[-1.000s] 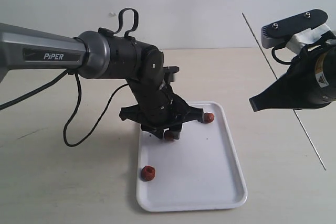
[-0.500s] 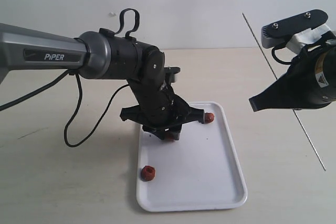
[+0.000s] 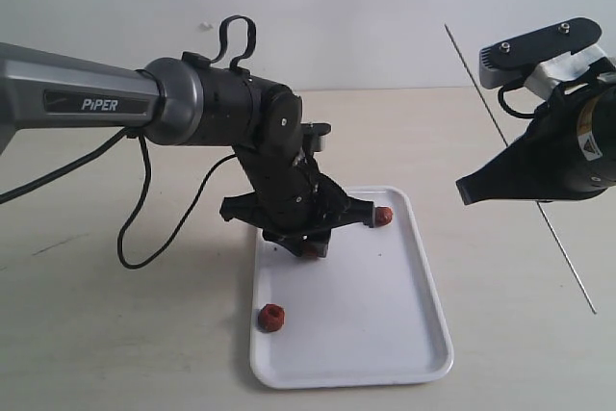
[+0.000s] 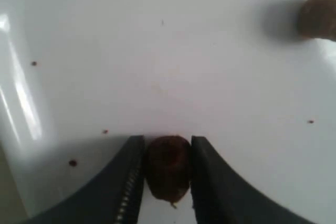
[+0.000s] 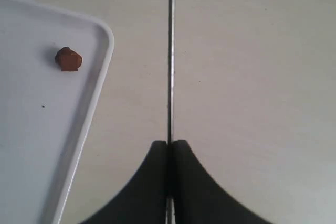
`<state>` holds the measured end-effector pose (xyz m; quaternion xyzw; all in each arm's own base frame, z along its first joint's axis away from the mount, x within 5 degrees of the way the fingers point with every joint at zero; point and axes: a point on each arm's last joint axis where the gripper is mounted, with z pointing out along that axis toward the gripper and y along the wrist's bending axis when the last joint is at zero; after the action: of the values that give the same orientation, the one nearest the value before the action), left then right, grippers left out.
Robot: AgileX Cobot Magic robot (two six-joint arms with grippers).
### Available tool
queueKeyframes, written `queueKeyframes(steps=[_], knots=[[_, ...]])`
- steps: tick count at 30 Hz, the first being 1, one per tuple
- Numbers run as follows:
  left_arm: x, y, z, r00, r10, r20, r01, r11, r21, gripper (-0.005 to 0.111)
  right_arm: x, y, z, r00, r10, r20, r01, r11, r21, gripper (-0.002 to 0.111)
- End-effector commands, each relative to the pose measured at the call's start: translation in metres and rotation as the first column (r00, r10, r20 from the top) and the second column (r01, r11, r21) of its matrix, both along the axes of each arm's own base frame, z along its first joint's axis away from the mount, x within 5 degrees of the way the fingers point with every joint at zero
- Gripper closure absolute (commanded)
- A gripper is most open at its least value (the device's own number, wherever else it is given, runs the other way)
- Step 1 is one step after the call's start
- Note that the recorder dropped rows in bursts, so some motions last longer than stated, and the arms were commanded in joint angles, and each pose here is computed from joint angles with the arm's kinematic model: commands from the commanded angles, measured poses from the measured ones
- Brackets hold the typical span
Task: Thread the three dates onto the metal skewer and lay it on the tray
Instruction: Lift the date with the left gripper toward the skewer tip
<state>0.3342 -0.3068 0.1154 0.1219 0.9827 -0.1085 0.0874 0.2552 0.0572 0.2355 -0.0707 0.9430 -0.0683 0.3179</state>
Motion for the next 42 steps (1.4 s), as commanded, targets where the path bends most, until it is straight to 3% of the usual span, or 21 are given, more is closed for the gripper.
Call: queueKeyframes(steps=[1, 10, 17, 23, 31, 33, 35, 38, 42], knots=[[-0.003, 0.0, -0.008, 1.0, -0.018, -0.019, 0.018, 1.0, 0.023, 0.079, 0.0, -0.001, -0.001, 1.0, -0.005, 0.001, 0.005, 1.0, 0.008, 0.108], [0.001, 0.0, 0.011, 0.996, -0.067, 0.054, 0.068, 0.998, -0.012, 0.079, 0.0, -0.001, -0.001, 1.0, -0.009, -0.003, 0.009, 1.0, 0.013, 0.108], [0.019, 0.022, 0.043, 0.992, -0.047, 0.117, 0.054, 0.996, -0.064, 0.079, -0.001, 0.0, -0.002, 1.0, -0.002, -0.012, 0.002, 1.0, 0.02, 0.108], [0.033, 0.039, 0.066, 0.994, -0.036, 0.107, 0.058, 0.974, -0.221, 0.079, -0.001, 0.001, -0.002, 1.0, -0.006, -0.013, 0.006, 0.999, 0.032, 0.108], [0.055, 0.067, 0.08, 0.999, 0.013, 0.051, 0.012, 0.887, -0.461, 0.079, -0.004, 0.009, -0.006, 0.997, 0.032, -0.073, -0.023, 0.993, 0.117, 0.108], [0.067, 0.084, 0.091, 0.999, 0.028, 0.037, 0.0, 0.797, -0.604, 0.079, -0.003, 0.019, -0.015, 0.989, 0.093, -0.119, -0.07, 0.979, 0.189, 0.108], [0.074, 0.098, 0.099, 0.999, 0.025, 0.035, 0.006, 0.727, -0.687, 0.079, -0.003, 0.028, -0.026, 0.972, 0.15, -0.178, -0.101, 0.961, 0.259, 0.108], [0.077, 0.108, 0.102, 0.999, 0.015, 0.039, 0.017, 0.702, -0.712, 0.079, -0.003, 0.043, -0.04, 0.932, 0.271, -0.24, -0.172, 0.916, 0.363, 0.108], [0.076, 0.108, 0.102, 0.996, -0.018, 0.087, 0.075, 0.707, -0.703, 0.079, -0.007, 0.059, -0.048, 0.859, 0.449, -0.245, -0.289, 0.822, 0.491, 0.108]])
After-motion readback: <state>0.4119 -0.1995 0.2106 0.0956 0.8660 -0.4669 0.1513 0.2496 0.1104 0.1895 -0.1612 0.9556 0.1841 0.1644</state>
